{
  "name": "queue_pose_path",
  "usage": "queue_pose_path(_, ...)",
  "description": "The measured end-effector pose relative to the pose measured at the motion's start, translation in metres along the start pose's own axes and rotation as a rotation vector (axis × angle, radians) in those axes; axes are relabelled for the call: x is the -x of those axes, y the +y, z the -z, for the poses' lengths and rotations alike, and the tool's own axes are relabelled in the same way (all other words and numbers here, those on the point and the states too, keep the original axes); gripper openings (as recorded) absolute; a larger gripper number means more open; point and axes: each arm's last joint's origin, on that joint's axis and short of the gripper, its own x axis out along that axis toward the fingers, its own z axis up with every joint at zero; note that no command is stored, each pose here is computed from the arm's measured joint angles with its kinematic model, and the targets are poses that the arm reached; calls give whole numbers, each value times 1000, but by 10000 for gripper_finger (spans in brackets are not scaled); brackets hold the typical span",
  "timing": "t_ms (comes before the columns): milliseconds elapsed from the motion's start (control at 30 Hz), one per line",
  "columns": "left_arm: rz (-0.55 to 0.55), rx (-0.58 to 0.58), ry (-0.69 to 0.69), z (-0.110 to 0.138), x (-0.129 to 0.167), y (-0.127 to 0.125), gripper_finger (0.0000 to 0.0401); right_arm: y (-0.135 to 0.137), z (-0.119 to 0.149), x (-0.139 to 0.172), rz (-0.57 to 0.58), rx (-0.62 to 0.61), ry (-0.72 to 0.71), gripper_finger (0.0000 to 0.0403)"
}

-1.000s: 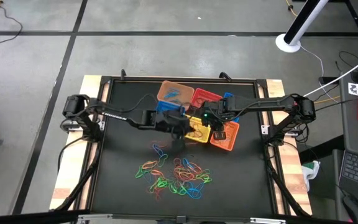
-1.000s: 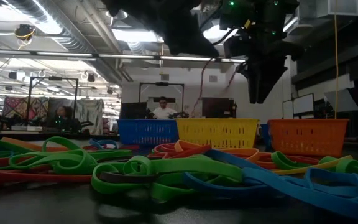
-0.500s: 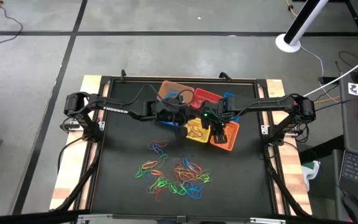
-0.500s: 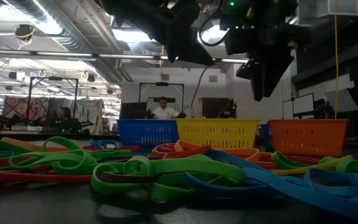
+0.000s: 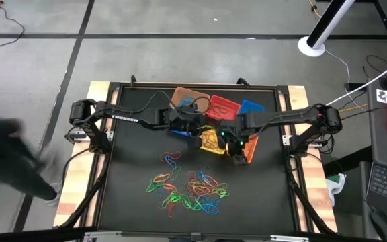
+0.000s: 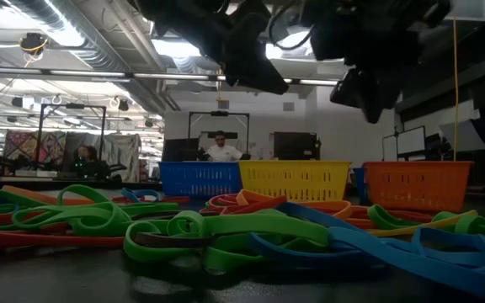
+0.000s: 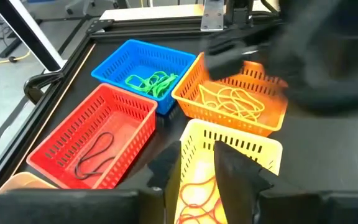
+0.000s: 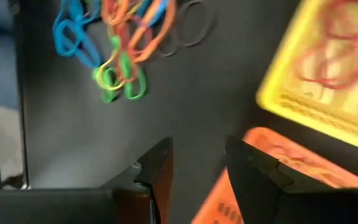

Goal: Sort rubber bands into baskets
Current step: Put the green rubber band into the right blue basket

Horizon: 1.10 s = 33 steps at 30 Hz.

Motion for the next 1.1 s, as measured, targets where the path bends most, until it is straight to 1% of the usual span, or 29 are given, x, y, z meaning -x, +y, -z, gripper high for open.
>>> queue_pose_path(100, 0, 2, 0, 0, 0, 0, 105, 18, 0, -7, -2, 60, 24, 145)
queue_pose_path(267, 0, 4, 0, 0, 0, 0, 109, 50, 2, -20, 39, 172, 49, 145)
queue_pose_path(433, 2, 3, 15, 2, 0, 0, 109, 81, 2, -31, 94, 203, 2, 145)
queue_pose_path(600, 4, 0, 40, 4, 0, -1, 109, 103, 9, -49, 126, 200, -54, 145)
queue_pose_path(767, 7, -3, 70, 7, 0, -1, 109, 114, 21, -72, 113, 199, -100, 145)
queue_pose_path(933, 7, -3, 76, 8, 0, -1, 109, 122, 28, -90, 80, 249, -185, 145)
queue_pose_path(1033, 7, -3, 77, 8, 0, -1, 109, 122, 32, -98, 97, 263, -228, 145)
queue_pose_path(1100, 7, -3, 76, 8, 0, -1, 109, 118, 36, -102, 133, 259, -222, 145)
